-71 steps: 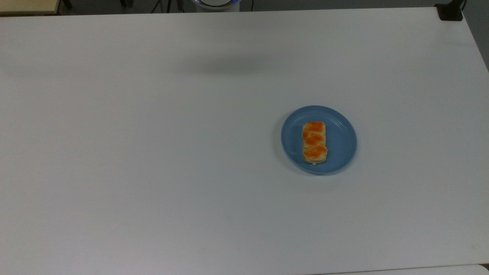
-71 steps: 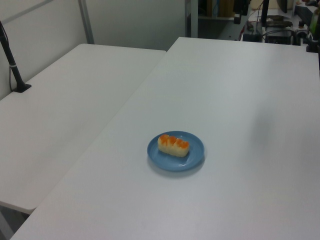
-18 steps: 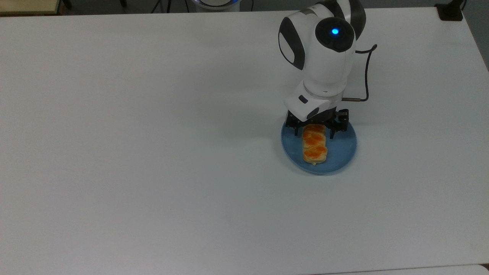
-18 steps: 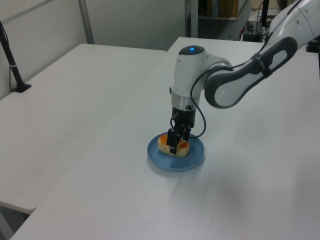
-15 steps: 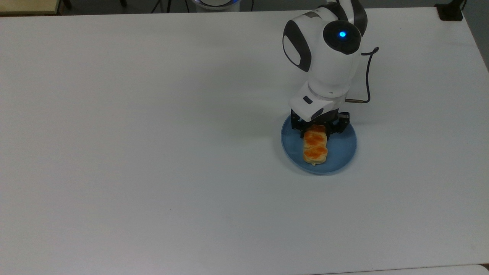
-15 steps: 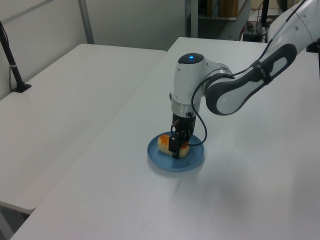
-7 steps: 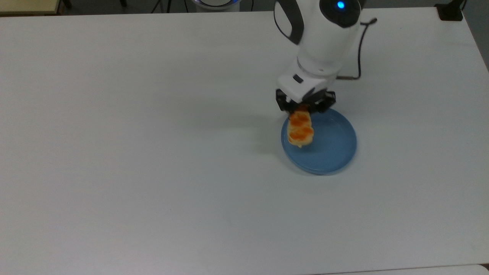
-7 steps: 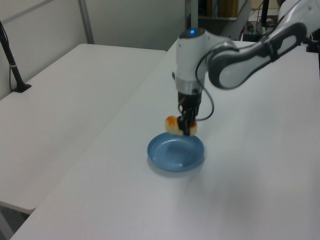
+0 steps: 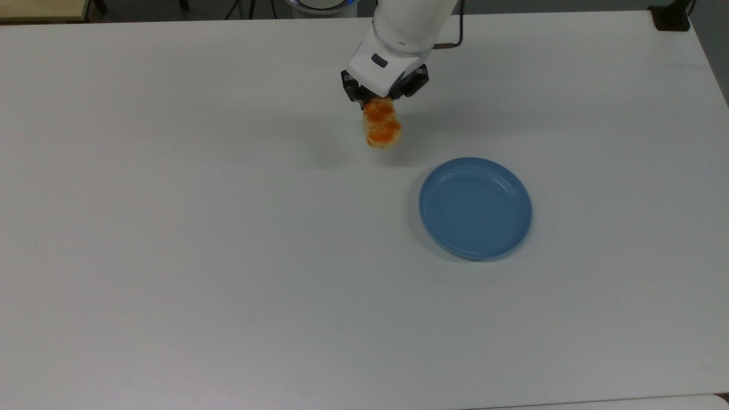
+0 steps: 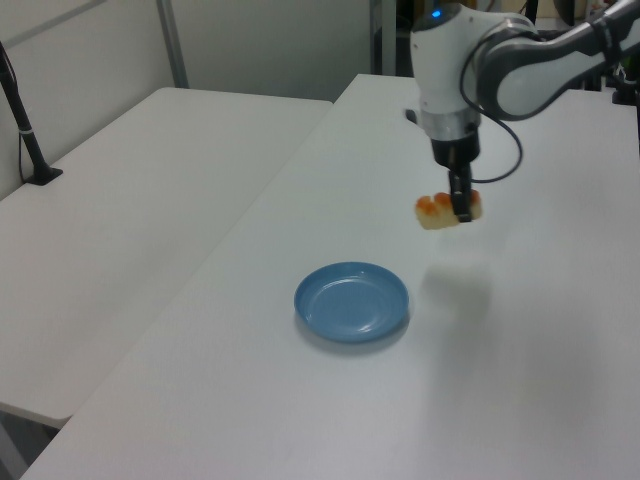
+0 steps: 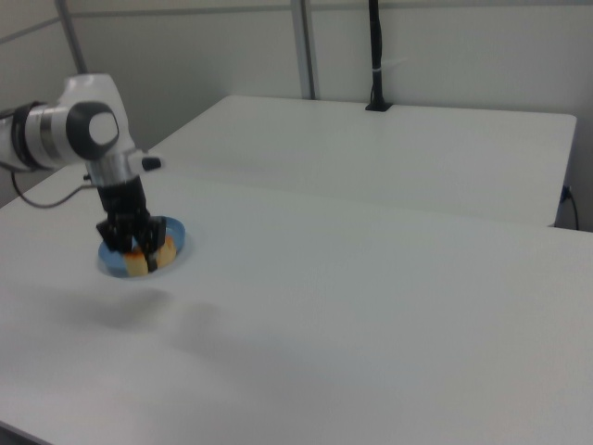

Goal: Put the bread on the table
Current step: 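Lift the bread roll off the plate and carry it away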

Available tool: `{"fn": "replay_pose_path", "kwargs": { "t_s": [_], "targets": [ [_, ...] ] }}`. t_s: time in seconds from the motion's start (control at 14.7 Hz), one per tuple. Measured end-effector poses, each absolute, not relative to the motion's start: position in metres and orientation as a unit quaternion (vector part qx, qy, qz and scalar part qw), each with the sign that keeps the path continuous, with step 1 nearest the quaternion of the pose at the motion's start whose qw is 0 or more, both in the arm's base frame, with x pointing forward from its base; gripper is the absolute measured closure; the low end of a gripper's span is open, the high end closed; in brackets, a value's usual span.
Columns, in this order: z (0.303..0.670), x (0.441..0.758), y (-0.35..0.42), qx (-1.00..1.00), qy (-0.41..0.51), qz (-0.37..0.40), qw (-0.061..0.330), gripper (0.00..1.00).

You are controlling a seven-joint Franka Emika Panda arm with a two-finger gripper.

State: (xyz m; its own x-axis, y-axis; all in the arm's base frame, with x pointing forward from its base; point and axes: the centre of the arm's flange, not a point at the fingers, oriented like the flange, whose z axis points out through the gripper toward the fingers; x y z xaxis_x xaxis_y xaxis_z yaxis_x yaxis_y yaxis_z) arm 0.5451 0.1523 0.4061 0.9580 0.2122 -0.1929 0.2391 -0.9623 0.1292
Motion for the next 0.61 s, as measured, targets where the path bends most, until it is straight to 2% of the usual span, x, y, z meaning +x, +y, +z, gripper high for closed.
{"fn": "replay_pose_path", "kwargs": {
  "t_s": [0.34,0.61],
  "targets": [
    [0.343,0.503,0.126,0.971,0.149,-0.170,0.082,0.60],
    [0.332,0.499,0.109,0.969,0.147,-0.184,0.078,0.60]
  ]
}}
